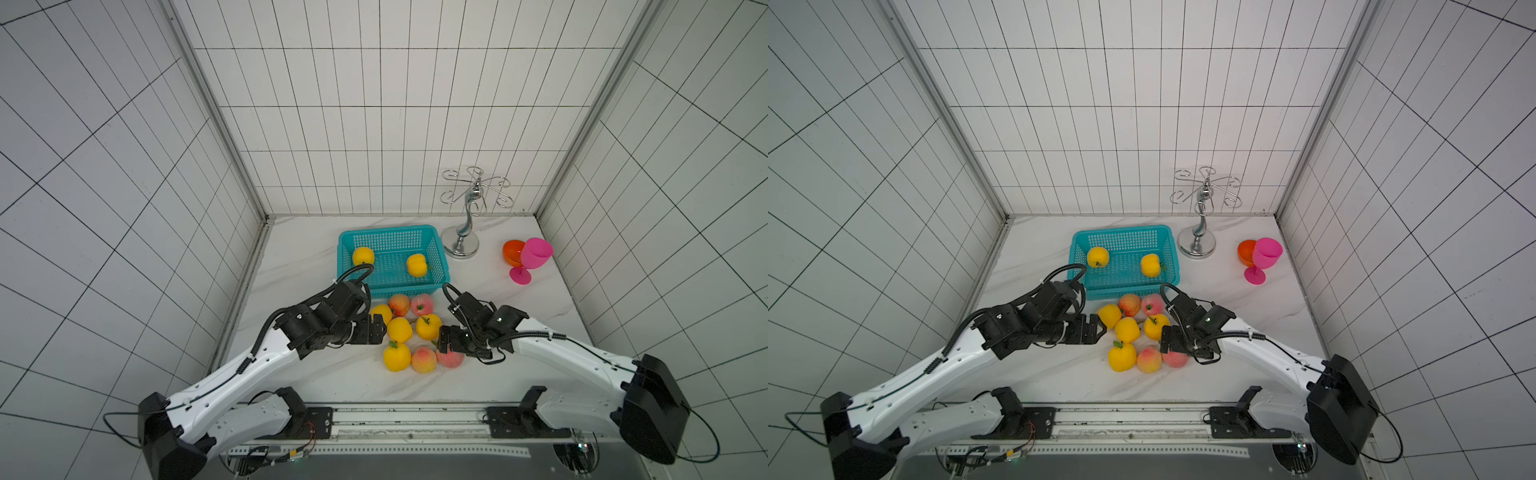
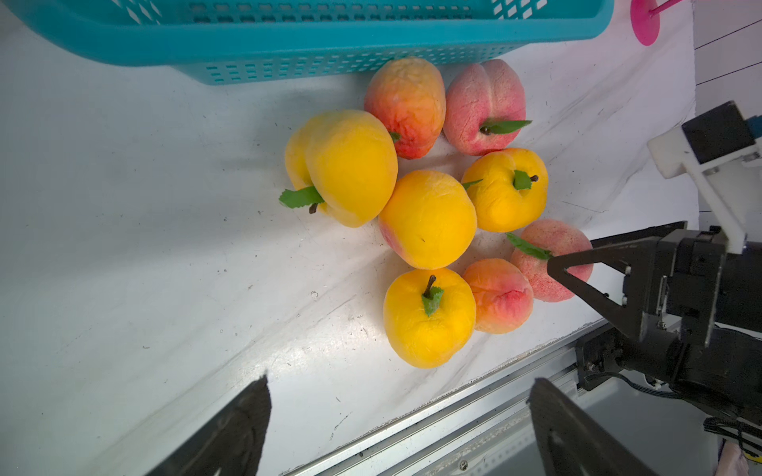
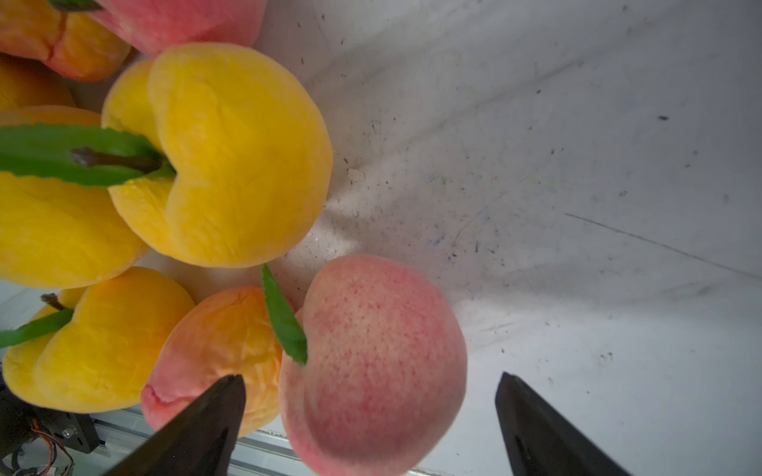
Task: Put the peaches into the basket
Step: Pick up the peach from the center of the board.
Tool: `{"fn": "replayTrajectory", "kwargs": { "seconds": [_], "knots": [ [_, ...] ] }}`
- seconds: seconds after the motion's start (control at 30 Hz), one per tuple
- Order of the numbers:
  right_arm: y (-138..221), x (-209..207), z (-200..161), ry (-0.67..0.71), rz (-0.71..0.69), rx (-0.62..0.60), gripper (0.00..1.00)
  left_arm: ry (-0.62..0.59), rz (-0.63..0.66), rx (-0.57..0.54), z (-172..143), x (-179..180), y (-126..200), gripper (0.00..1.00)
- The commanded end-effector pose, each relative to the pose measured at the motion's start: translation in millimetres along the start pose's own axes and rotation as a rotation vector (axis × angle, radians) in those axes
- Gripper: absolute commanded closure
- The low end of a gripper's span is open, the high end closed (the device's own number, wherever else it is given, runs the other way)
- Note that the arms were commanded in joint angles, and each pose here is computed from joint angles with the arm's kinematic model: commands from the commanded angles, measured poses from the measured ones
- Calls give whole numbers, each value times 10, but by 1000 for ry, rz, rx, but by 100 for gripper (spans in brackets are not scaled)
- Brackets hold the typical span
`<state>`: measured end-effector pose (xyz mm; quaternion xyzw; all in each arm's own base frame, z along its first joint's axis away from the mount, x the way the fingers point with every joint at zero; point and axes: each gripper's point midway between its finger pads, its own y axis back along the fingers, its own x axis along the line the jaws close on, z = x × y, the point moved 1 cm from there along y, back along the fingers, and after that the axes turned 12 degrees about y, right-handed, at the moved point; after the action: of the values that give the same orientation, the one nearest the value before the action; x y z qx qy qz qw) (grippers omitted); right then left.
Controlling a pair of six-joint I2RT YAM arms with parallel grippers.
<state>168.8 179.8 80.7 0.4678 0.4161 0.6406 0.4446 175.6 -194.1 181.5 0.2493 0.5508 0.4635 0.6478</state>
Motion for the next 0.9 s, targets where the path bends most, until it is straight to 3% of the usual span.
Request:
{"fn": "replayTrajectory", "kwargs": {
  "seconds": [0.0, 0.57, 0.87],
  "knots": [
    [-98, -54, -54, -44, -12, -3, 2, -21, -15, 2, -5, 5, 25, 4],
    [-251, -94, -130, -43, -15, 30, 0, -17, -20, 50, -52, -17, -33, 4],
    [-316, -80, -160, -40, 9, 33, 23, 2, -15, 41, -65, 24, -23, 4]
  ]
}}
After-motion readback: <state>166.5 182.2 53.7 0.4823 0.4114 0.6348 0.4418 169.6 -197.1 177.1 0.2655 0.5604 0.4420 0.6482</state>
